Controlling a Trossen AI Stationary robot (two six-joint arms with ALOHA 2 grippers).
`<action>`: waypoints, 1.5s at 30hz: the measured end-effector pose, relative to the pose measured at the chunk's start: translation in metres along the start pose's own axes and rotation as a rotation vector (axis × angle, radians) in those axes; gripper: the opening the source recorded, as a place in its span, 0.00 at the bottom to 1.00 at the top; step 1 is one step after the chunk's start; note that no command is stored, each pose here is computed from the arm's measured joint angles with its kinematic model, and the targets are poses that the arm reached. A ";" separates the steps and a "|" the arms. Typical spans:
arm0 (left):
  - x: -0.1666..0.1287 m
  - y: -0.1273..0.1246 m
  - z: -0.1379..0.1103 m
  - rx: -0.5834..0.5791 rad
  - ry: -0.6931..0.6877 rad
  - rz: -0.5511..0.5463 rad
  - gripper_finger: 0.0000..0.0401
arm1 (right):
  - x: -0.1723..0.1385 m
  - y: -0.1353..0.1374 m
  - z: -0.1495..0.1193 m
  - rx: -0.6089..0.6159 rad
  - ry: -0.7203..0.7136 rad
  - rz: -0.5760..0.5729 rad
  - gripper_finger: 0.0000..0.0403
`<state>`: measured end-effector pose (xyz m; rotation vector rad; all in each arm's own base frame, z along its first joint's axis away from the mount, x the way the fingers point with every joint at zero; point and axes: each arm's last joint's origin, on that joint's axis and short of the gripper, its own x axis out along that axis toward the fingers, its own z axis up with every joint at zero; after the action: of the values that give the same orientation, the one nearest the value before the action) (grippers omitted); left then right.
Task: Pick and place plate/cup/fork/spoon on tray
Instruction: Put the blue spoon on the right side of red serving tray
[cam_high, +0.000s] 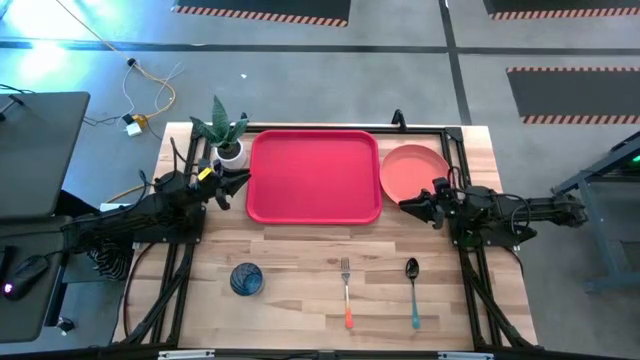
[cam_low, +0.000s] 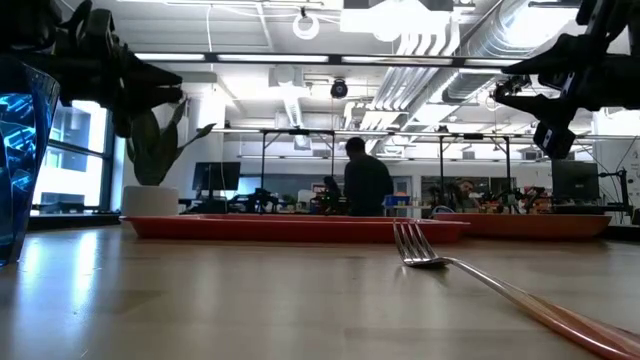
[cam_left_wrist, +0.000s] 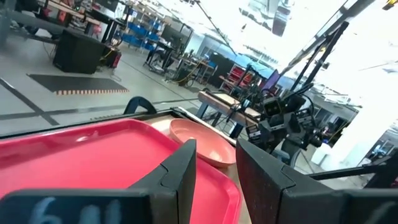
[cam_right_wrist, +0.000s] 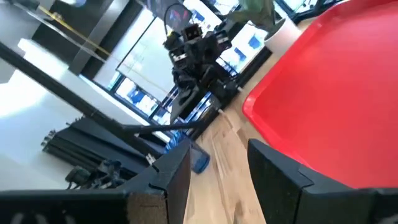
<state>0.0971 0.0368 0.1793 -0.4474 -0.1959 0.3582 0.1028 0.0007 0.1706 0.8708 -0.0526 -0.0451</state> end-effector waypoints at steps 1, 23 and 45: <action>0.000 0.000 0.000 0.000 -0.001 0.000 0.26 | 0.000 0.001 0.001 0.004 -0.007 0.006 0.37; 0.000 0.000 0.000 -0.045 0.000 0.003 0.26 | -0.032 0.095 0.081 -0.075 -0.058 0.177 0.37; 0.000 0.003 -0.005 -0.047 0.044 0.039 0.26 | 0.023 0.121 0.088 0.381 0.546 -0.609 0.37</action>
<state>0.0973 0.0373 0.1737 -0.5056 -0.1526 0.3825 0.1226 0.0095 0.3203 1.2283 0.7377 -0.3740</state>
